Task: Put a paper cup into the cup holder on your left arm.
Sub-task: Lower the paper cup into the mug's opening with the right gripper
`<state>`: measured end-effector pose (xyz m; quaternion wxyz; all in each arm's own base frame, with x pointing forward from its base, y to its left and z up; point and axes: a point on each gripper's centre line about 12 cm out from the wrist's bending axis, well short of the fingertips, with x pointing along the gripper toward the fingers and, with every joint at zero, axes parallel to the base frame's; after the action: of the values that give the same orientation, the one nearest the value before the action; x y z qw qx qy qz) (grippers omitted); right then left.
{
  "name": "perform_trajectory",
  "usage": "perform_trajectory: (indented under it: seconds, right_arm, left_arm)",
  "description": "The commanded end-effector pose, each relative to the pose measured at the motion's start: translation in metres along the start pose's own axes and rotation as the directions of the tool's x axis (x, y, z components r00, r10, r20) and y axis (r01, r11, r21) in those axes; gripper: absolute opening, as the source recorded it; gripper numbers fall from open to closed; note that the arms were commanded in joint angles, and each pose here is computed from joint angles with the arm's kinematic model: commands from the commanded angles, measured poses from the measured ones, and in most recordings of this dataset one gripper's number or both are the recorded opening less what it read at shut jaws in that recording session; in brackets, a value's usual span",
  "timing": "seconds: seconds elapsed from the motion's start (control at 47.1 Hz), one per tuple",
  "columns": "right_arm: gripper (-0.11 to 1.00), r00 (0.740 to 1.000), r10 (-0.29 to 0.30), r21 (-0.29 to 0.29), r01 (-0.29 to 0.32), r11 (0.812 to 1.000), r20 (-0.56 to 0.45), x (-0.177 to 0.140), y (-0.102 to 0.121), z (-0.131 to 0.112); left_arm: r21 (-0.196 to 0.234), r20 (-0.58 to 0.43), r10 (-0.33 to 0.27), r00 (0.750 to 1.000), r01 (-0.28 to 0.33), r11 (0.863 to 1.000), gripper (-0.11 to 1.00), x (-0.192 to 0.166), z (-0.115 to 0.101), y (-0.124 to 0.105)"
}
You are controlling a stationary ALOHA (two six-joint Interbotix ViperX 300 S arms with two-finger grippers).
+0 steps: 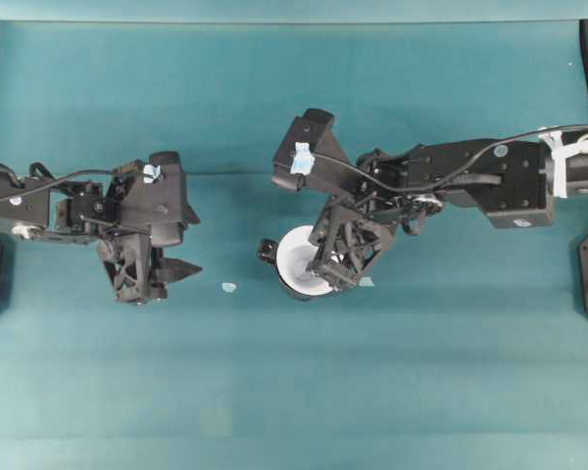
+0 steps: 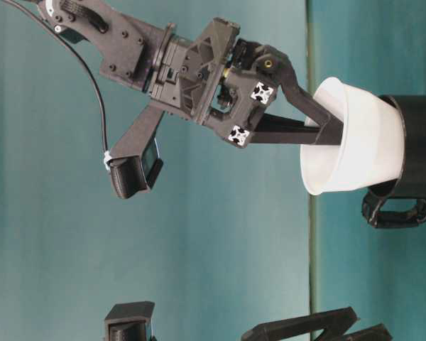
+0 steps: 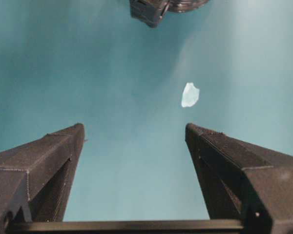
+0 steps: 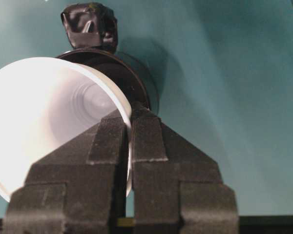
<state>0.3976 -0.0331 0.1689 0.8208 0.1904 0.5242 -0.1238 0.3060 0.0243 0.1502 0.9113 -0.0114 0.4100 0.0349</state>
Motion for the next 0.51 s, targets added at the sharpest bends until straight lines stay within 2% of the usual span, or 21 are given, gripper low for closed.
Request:
perform_trajectory:
  seconds: [0.0, 0.297, 0.488]
  right_arm:
    - [-0.05, 1.0, 0.01, -0.001, -0.01, 1.0, 0.026, -0.0057, 0.0035, 0.0069]
    - [0.06, 1.0, 0.007, 0.004, -0.007, 1.0, 0.024, -0.004, 0.0015, 0.0073]
    - [0.32, 1.0, 0.002, 0.015, -0.002, 1.0, 0.019, -0.0041, -0.0016, 0.0077]
  left_arm:
    - [0.0, 0.031, 0.0, 1.0, 0.0, 1.0, 0.88, -0.0027, 0.0087, 0.0001]
    - [0.001, 0.031, 0.001, 1.0, -0.001, 1.0, 0.88, -0.0027, 0.0087, 0.0001]
    - [0.001, 0.029, 0.001, 1.0, -0.001, 1.0, 0.88, -0.0026, 0.0081, 0.0001]
